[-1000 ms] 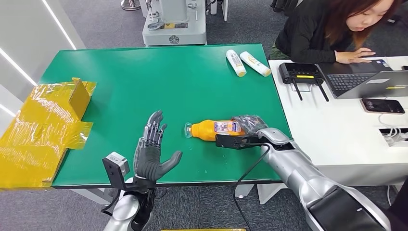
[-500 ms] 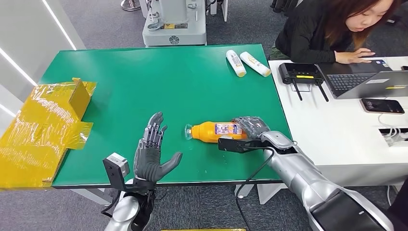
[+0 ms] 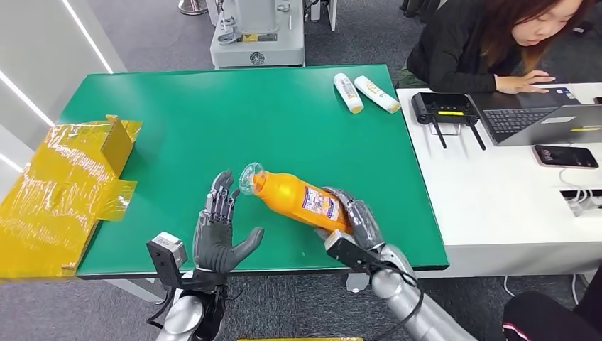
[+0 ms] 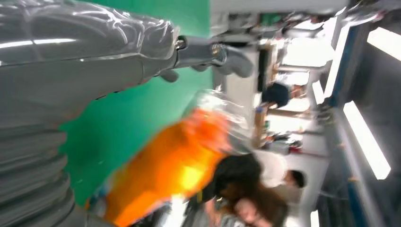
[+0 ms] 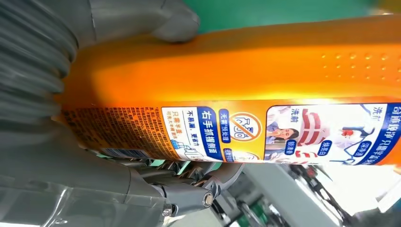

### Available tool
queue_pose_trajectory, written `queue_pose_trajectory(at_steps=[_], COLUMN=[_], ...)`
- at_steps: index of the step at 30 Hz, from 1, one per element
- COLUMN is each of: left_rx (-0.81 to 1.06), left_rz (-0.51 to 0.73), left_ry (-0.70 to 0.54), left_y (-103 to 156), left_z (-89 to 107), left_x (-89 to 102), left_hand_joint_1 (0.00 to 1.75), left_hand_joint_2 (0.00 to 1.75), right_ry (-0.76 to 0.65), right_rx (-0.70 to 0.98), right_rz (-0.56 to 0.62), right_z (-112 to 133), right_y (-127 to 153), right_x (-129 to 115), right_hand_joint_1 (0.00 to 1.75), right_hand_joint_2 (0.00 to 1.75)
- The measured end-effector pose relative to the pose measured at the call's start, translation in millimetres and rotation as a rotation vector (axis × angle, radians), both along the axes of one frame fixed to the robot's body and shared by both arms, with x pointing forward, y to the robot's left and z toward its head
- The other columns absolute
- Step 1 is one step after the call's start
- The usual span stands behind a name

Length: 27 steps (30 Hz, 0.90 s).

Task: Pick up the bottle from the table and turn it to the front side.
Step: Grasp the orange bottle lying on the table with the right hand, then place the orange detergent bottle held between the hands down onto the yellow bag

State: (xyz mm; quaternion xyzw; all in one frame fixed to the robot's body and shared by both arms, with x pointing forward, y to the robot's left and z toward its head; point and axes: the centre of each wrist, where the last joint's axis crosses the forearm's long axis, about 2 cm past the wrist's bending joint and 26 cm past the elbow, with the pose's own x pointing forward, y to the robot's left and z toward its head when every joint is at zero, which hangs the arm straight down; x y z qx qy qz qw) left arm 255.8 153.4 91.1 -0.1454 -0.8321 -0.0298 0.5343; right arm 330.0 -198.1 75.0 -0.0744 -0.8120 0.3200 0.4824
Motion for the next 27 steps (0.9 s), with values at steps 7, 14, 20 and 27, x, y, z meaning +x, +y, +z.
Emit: queue_pose_trajectory(at_steps=[7,14,20,27], left_rx=[-0.008,-0.002,0.0,0.0], left_rz=[0.047,0.068,0.069,0.066], left_ry=[-0.017,-0.02,-0.02,-0.019], left_y=[6.1,9.4,10.3,10.8], left_z=[-2.5,-3.5,-3.8,-3.9], left_x=[0.2,0.4,0.5,0.6], left_hand_joint_1=[0.0,0.0,0.0,0.0], left_hand_joint_2=[1.75,1.75,1.75,1.75], right_ry=[-0.046,-0.069,-0.078,-0.083], right_rx=[0.192,0.26,0.275,0.281], right_rz=[-0.022,-0.06,-0.068,-0.071], right_z=[3.9,9.3,11.6,12.8], right_y=[26.1,23.5,22.5,22.0], right_x=[-44.9,-58.3,-61.4,-61.9], right_hand_joint_1=[1.75,1.75,1.75,1.75], right_hand_joint_2=[1.75,1.75,1.75,1.75])
